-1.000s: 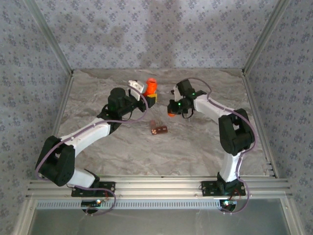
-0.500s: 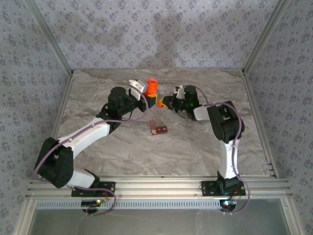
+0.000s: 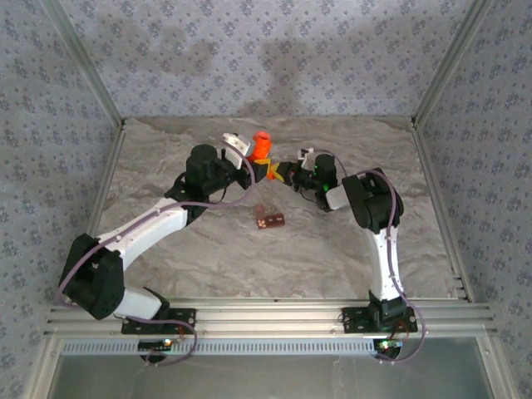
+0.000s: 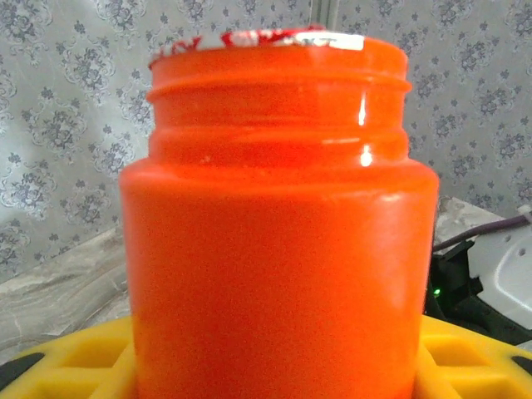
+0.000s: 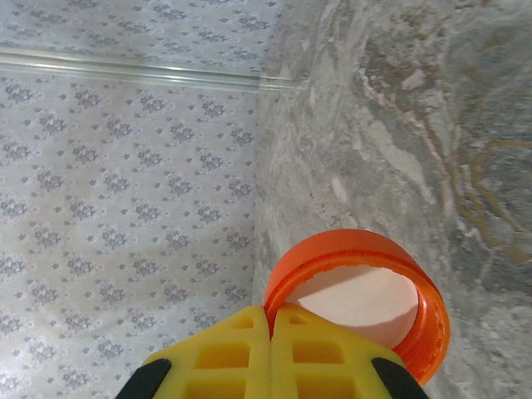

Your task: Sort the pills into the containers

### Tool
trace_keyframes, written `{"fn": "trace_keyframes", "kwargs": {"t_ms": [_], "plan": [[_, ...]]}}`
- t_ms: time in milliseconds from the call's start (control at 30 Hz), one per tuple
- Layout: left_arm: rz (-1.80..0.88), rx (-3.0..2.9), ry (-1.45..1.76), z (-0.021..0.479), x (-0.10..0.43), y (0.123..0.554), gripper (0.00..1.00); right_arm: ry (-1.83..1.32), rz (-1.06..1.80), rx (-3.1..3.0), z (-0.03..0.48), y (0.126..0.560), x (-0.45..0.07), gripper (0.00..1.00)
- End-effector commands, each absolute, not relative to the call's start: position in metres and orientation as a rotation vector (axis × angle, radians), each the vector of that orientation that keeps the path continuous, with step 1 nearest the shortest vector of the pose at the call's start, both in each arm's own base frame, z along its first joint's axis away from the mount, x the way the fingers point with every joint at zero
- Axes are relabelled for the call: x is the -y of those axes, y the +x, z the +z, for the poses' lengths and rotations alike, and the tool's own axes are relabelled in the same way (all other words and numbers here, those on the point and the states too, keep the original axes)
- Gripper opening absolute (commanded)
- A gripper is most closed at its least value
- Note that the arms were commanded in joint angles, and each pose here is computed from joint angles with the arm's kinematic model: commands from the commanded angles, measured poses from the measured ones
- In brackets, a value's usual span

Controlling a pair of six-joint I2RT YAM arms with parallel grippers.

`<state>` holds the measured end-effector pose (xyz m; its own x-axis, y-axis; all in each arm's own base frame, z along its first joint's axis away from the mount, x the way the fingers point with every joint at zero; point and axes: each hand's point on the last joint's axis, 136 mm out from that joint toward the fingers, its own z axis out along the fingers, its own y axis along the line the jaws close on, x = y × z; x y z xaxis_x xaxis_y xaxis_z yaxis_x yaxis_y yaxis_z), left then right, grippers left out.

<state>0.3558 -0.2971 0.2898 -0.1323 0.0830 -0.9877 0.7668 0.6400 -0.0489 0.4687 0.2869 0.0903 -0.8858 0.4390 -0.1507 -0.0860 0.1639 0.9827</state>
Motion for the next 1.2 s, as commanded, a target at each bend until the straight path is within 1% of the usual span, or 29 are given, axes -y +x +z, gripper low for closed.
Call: {"fn": "trace_keyframes", "kwargs": {"t_ms": [0,233,433,500,600,967,1167], "plan": [[-0.668,-1.545,0.72,0.32,0.3,0.356,0.0,0.411,1.745,-2.065,0.073,0.471,-0.279,0.0],[-0.664,-1.547,0.724,0.319,0.302,0.355,0.0,0.474,1.63,-2.169,0.052,0.464,-0.267,0.0],[-0.665,-1.544,0.729,0.32,0.305,0.354,0.0,0.525,1.605,-2.178,0.042,0.46,-0.257,0.0],[-0.665,-1.544,0.73,0.32,0.305,0.354,0.0,0.538,1.602,-2.168,0.042,0.46,-0.253,0.1],[-0.665,-1.539,0.731,0.322,0.305,0.353,0.0,0.548,1.595,-2.165,0.041,0.459,-0.249,0.15],[-0.669,-1.529,0.732,0.324,0.308,0.353,0.0,0.615,1.544,-2.197,0.033,0.45,-0.233,0.15],[-0.673,-1.52,0.733,0.327,0.309,0.351,0.0,0.697,1.473,-2.224,0.025,0.437,-0.212,0.17]]}}
